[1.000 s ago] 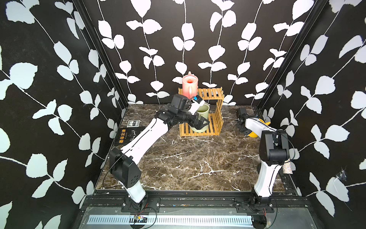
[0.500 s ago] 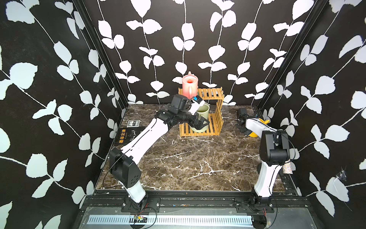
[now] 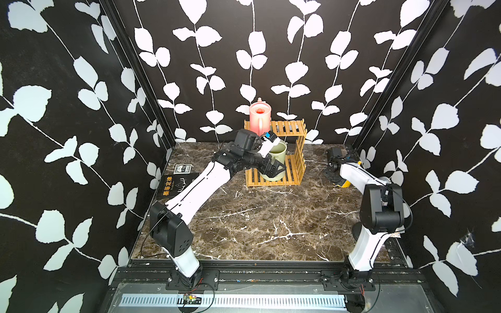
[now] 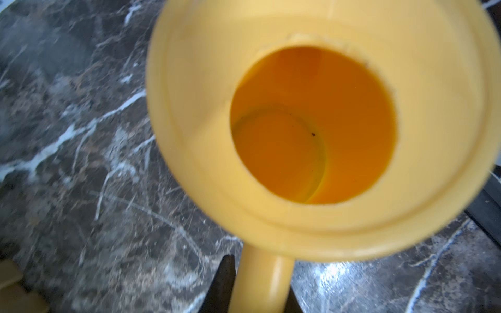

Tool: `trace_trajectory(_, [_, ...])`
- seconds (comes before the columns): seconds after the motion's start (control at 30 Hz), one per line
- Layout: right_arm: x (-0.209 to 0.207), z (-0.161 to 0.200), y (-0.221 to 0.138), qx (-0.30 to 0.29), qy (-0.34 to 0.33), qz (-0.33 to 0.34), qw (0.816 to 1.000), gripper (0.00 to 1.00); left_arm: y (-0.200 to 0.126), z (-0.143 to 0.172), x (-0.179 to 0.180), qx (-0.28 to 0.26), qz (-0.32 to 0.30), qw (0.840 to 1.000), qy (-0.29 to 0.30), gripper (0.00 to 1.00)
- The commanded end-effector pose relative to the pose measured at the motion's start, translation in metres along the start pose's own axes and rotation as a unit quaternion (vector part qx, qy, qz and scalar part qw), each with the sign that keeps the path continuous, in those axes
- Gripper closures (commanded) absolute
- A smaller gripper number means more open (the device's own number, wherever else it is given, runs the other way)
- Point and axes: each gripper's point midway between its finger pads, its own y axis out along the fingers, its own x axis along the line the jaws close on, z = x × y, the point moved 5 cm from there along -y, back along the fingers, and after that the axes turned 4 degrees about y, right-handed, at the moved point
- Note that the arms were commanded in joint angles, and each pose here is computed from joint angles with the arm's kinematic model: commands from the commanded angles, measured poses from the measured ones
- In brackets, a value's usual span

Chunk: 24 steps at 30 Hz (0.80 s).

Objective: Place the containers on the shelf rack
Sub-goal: 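Pick up a container from the center of the board.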

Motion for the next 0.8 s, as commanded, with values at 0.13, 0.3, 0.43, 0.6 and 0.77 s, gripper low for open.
trace_trajectory(0.13, [0.001, -0.006, -0.045, 0.0, -0.057, -0.07, 0.996, 1.0, -0.025, -0.01, -0.009, -0.016, -0.014, 0.999, 0.029, 0.01])
trace_trajectory(0.3, [0.001, -0.01, -0.079, -0.015, -0.08, -0.122, 0.989, 1.0, -0.029, -0.014, -0.009, -0.015, -0.023, 0.999, 0.04, 0.02])
trace_trajectory(0.43, [0.008, -0.018, -0.11, -0.041, -0.099, -0.167, 0.98, 1.0, -0.032, -0.015, -0.009, -0.014, -0.031, 0.998, 0.048, 0.02])
trace_trajectory(0.6, [0.026, -0.029, -0.148, -0.068, -0.141, -0.212, 0.965, 1.0, -0.037, -0.017, -0.008, -0.012, -0.041, 0.997, 0.057, 0.01])
trace_trajectory(0.77, [0.044, -0.036, -0.181, -0.079, -0.176, -0.245, 0.95, 1.0, -0.042, -0.017, -0.004, -0.007, -0.059, 0.996, 0.067, 0.02])
